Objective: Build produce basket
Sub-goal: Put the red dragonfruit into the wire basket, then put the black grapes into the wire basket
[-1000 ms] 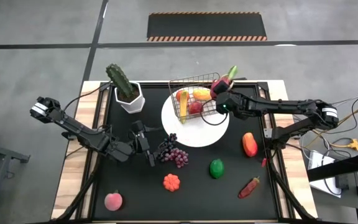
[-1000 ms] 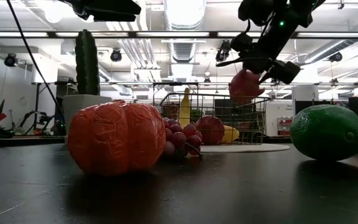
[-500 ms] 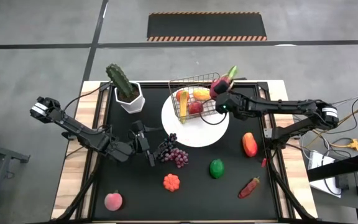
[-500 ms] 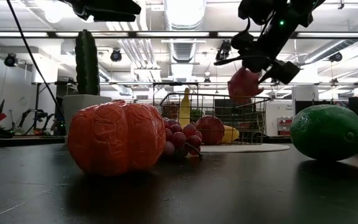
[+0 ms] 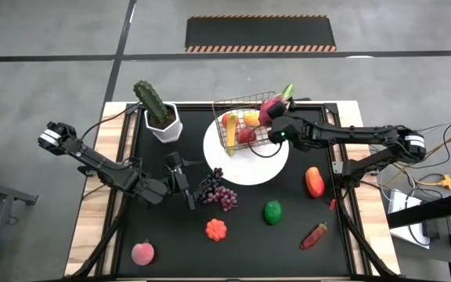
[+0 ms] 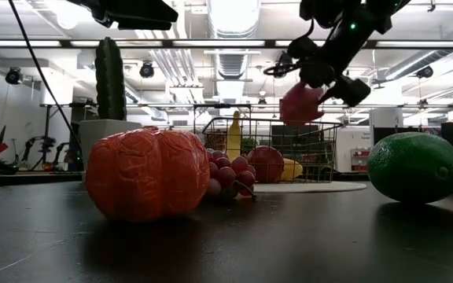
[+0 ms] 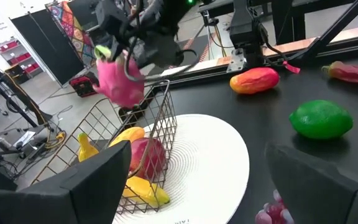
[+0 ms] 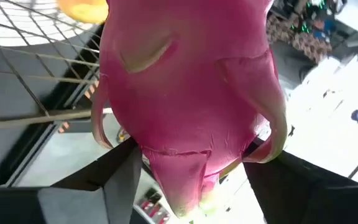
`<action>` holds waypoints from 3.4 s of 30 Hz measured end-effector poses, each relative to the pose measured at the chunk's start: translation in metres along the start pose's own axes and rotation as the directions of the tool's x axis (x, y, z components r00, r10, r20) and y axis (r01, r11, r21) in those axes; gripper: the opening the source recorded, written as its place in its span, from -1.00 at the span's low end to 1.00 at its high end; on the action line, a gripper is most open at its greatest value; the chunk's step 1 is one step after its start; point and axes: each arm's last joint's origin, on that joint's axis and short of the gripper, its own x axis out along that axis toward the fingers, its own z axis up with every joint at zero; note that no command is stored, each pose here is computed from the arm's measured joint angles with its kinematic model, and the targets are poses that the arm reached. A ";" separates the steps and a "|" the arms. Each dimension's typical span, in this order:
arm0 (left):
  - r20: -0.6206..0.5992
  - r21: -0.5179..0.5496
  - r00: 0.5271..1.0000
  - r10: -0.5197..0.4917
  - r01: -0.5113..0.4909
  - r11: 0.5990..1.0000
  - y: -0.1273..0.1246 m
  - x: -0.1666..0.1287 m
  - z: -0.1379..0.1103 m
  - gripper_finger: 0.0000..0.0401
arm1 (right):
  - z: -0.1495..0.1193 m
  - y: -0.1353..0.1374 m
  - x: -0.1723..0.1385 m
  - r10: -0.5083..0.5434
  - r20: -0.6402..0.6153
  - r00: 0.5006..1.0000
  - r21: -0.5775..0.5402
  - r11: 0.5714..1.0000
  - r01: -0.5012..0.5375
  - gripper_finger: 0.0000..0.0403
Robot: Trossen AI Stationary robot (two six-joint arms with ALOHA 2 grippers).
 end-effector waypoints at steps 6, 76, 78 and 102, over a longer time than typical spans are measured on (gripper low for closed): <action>0.000 0.000 1.000 0.000 0.000 1.000 0.000 0.000 0.000 0.75 | -0.003 -0.002 0.002 -0.016 -0.072 0.997 0.038 0.999 0.019 0.07; -0.454 -0.327 0.867 -0.207 0.054 0.943 -0.046 0.014 -0.079 0.74 | 0.095 0.062 -0.115 -0.324 0.796 0.512 0.606 0.420 -0.676 0.11; -0.466 -0.309 0.863 -0.195 0.048 0.950 -0.048 0.019 -0.084 0.74 | 0.095 0.062 -0.115 -0.325 0.795 0.511 0.606 0.423 -0.674 0.11; -0.567 -0.224 0.816 -0.114 -0.019 0.974 -0.051 0.045 -0.114 -0.34 | 0.095 0.062 -0.115 -0.321 0.796 0.513 0.606 0.422 -0.675 0.11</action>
